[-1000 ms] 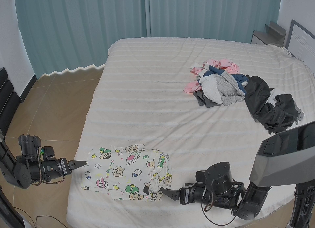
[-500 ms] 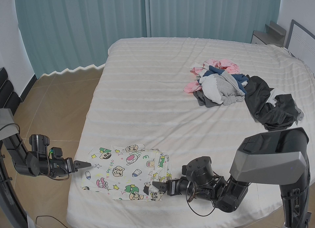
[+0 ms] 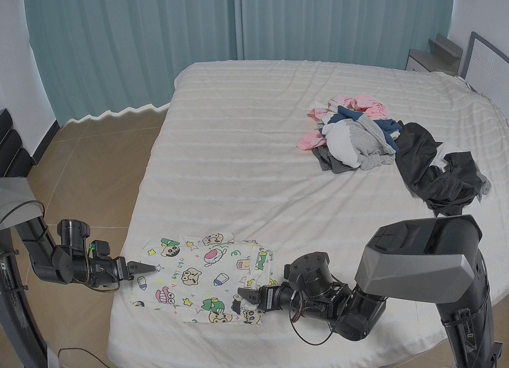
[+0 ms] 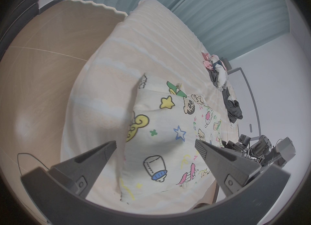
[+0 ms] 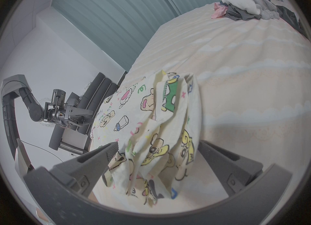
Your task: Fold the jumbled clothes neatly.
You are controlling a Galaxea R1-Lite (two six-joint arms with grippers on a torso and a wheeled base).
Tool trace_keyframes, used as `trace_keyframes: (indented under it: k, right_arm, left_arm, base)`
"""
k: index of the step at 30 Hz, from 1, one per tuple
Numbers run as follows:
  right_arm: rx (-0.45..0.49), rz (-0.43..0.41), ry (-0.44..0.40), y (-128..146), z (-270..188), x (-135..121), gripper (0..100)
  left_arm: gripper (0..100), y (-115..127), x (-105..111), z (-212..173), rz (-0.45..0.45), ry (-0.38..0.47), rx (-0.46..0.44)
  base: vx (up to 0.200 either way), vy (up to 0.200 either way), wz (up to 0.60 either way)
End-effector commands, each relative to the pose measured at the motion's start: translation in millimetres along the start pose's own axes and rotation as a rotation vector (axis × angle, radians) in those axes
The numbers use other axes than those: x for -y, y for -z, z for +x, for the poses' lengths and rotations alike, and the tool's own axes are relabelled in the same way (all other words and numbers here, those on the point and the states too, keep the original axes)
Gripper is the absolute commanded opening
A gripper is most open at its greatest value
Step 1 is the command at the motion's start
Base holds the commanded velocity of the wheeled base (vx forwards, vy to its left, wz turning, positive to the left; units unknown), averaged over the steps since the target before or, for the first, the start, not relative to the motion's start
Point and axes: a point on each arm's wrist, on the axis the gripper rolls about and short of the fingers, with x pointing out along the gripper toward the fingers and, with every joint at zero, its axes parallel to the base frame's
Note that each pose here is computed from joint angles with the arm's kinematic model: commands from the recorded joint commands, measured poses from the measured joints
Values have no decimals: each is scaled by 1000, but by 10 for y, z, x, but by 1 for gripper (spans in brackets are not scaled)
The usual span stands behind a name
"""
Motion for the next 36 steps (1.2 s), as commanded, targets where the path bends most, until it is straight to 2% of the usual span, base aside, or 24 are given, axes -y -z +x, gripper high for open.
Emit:
trace_keyframes:
  k: [1,22,23,25,26,36]
  right_arm:
    - [-6,-1,0,53,86,21,100]
    - [28,-13,-40,38,311,-104,100]
    - [27,-14,-41,54,326,-109,0]
    - [31,-14,-40,54,346,-108,0]
    - [33,-14,-41,51,348,-110,0]
    - [65,-12,-55,-37,319,-159,0]
  left_arm:
    - [100,1,19,78,7,12,-16]
    - [100,-4,126,223,39,27,-41]
    - [100,-2,130,225,40,27,-42]
    - [100,0,127,228,39,26,-43]
    - [0,0,127,228,39,26,-43]
    - [0,56,182,242,41,4,-60]
  base:
    - [0,0,0]
    - [0,0,0]
    - [0,0,0]
    - [0,0,0]
    - [0,0,0]
    - [0,0,0]
